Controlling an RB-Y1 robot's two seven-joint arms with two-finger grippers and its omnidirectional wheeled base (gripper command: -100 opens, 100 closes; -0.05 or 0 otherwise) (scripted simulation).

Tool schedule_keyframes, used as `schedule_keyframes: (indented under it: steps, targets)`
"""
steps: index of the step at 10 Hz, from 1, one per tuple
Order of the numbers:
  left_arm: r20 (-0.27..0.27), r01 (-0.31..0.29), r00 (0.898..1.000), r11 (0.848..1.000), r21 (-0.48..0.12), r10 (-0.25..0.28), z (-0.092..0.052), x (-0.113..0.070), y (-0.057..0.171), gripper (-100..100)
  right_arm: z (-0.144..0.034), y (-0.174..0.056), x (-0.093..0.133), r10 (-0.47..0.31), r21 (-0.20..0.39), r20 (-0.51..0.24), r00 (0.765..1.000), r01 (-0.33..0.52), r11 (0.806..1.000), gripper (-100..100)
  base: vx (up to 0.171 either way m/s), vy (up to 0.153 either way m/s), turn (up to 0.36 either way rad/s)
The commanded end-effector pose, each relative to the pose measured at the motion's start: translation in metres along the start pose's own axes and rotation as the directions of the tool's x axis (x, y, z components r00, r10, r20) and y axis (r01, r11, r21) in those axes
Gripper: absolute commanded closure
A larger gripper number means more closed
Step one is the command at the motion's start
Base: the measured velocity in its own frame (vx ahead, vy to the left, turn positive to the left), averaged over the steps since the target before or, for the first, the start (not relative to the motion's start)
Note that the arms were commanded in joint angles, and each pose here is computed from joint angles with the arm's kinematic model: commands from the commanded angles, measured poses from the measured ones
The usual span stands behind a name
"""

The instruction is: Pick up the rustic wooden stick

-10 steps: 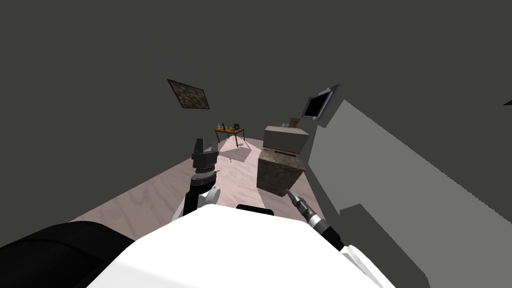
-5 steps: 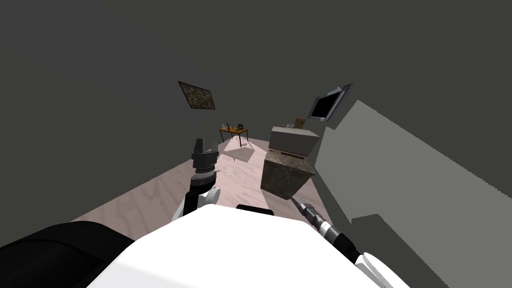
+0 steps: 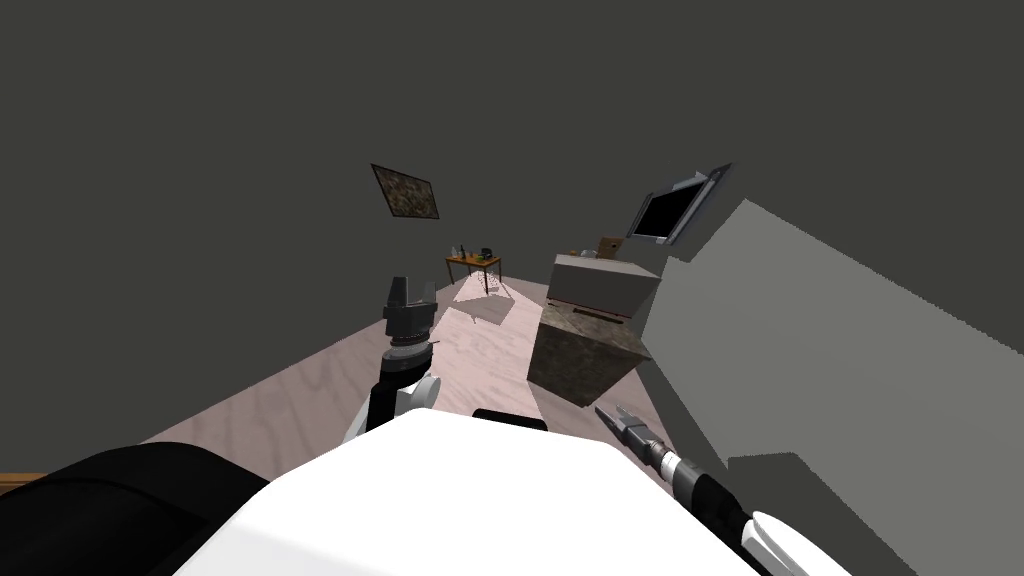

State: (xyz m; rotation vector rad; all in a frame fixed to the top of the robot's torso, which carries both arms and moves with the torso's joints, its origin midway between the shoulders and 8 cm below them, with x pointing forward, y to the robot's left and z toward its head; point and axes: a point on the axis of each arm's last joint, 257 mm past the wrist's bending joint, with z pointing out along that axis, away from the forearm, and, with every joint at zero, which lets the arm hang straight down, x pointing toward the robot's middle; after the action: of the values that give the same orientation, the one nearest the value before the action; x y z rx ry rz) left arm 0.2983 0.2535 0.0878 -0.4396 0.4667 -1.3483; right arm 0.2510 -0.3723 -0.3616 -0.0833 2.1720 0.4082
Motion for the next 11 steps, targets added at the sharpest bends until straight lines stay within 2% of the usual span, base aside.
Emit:
schedule_keyframes:
  steps: [1, 2, 3, 4, 5, 6, 7, 8, 9, 10, 11]
  targets:
    - [0.000, 0.000, 1.000, 1.000, 0.000, 0.000, 0.000, 0.000, 0.000, 0, -0.012, -0.026, 0.009, -0.073, 0.037, -0.059, 0.996, 0.075, 0.997, -100, 0.040, 0.067, 0.132]
    - [0.000, 0.000, 1.000, 1.000, 0.000, 0.000, 0.000, 0.000, 0.000, 0, -0.014, -0.029, 0.007, -0.092, 0.034, -0.071, 0.993, 0.095, 0.995, -100, 0.048, 0.070, 0.074]
    - [0.000, 0.000, 1.000, 1.000, 0.000, 0.000, 0.000, 0.000, 0.000, 0, -0.025, -0.053, 0.015, -0.153, 0.062, -0.126, 0.980, 0.162, 0.985, -100, 0.073, 0.098, 0.160]
    - [0.000, 0.000, 1.000, 1.000, 0.000, 0.000, 0.000, 0.000, 0.000, 0, -0.027, -0.056, 0.013, -0.173, 0.058, -0.138, 0.975, 0.182, 0.982, -100, 0.069, 0.079, 0.046]
    - [0.000, 0.000, 1.000, 1.000, 0.000, 0.000, 0.000, 0.000, 0.000, 0, -0.039, -0.079, 0.019, -0.230, 0.079, -0.194, 0.954, 0.249, 0.965, -100, 0.086, 0.103, 0.128]
    - [0.000, 0.000, 1.000, 1.000, 0.000, 0.000, 0.000, 0.000, 0.000, 0, -0.041, -0.082, 0.016, -0.248, 0.074, -0.206, 0.947, 0.268, 0.961, -100, 0.082, 0.068, 0.054]
    - [0.000, 0.000, 1.000, 1.000, 0.000, 0.000, 0.000, 0.000, 0.000, 0, -0.053, -0.103, 0.021, -0.294, 0.090, -0.257, 0.921, 0.326, 0.941, -100, 0.090, 0.071, 0.130]
    - [0.000, 0.000, 1.000, 1.000, 0.000, 0.000, 0.000, 0.000, 0.000, 0, -0.055, -0.106, 0.017, -0.313, 0.084, -0.269, 0.911, 0.346, 0.935, -100, 0.080, 0.060, 0.053]
    - [0.000, 0.000, 1.000, 1.000, 0.000, 0.000, 0.000, 0.000, 0.000, 0, -0.068, -0.127, 0.020, -0.356, 0.093, -0.320, 0.878, 0.403, 0.911, -100, 0.106, 0.062, 0.106]
    - [0.000, 0.000, 1.000, 1.000, 0.000, 0.000, 0.000, 0.000, 0.000, 0, -0.070, -0.131, 0.015, -0.379, 0.083, -0.333, 0.863, 0.427, 0.900, -100, 0.100, 0.048, 0.073]
    - [0.000, 0.000, 1.000, 1.000, 0.000, 0.000, 0.000, 0.000, 0.000, 0, -0.083, -0.150, 0.017, -0.413, 0.087, -0.380, 0.827, 0.477, 0.875, -100, 0.124, 0.057, 0.110]
